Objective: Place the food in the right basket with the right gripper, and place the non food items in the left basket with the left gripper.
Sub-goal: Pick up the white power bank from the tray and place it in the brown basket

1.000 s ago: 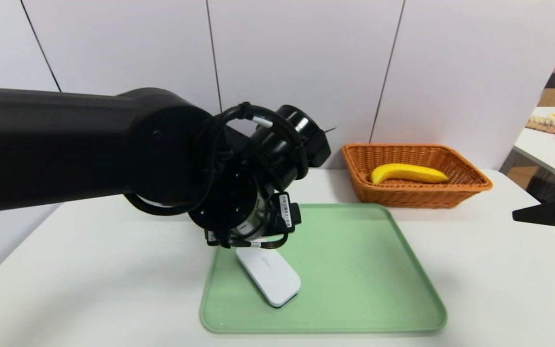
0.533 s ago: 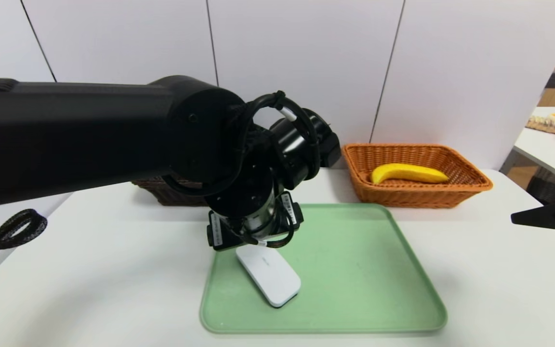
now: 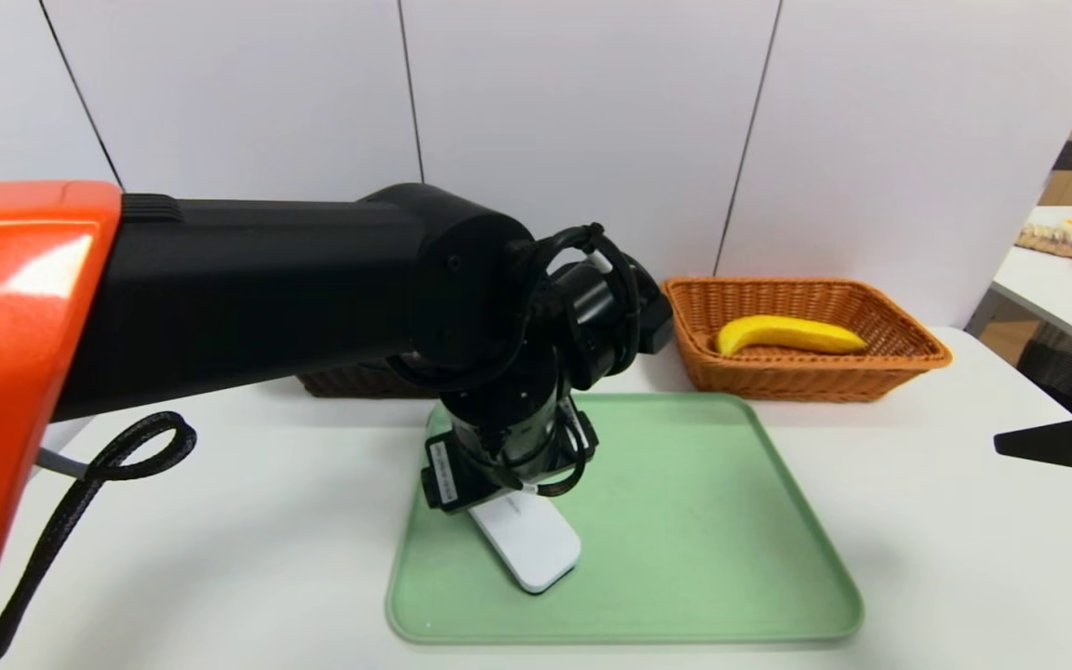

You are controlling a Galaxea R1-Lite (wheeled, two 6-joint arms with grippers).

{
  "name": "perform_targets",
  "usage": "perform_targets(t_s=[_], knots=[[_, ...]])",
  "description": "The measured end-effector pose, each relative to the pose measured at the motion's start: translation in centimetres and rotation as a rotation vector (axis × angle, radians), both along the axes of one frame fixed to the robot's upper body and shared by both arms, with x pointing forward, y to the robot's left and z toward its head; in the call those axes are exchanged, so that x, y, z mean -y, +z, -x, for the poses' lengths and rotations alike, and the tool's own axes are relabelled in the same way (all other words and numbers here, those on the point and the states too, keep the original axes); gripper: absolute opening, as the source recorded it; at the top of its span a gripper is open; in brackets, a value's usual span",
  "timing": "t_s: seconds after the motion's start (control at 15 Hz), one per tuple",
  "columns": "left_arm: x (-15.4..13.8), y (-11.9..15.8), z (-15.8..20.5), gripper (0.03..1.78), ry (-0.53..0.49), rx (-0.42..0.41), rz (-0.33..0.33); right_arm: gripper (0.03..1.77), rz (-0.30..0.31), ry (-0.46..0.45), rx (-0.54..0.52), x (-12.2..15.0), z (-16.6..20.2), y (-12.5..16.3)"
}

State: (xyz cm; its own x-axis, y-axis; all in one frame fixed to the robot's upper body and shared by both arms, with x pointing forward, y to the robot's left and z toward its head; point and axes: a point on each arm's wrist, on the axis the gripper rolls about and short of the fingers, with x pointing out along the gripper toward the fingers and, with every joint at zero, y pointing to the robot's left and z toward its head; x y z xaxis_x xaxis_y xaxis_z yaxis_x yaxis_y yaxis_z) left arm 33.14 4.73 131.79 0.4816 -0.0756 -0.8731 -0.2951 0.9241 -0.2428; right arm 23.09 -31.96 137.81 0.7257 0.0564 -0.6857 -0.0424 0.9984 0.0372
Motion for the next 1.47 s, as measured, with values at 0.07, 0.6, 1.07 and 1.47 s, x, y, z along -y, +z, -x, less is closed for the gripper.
perform_targets(t_s=[0.07,0.6,1.07,1.47], knots=[[0.0,-0.1,-0.1,1.69,0.009,-0.019,0.017,1.69,-0.001,0.001,0.014,0.0,0.0,0.0],[0.0,-1.3,-0.9,1.69,0.058,-0.092,0.030,1.69,-0.002,0.002,0.012,0.0,0.4,-0.4],[0.1,-2.3,-2.3,1.69,0.073,-0.125,0.042,1.69,0.000,0.002,0.007,0.1,0.5,-0.7],[-0.3,-3.2,-3.4,1.69,0.100,-0.139,0.029,1.69,-0.014,0.010,0.071,-0.1,-0.5,-0.9]])
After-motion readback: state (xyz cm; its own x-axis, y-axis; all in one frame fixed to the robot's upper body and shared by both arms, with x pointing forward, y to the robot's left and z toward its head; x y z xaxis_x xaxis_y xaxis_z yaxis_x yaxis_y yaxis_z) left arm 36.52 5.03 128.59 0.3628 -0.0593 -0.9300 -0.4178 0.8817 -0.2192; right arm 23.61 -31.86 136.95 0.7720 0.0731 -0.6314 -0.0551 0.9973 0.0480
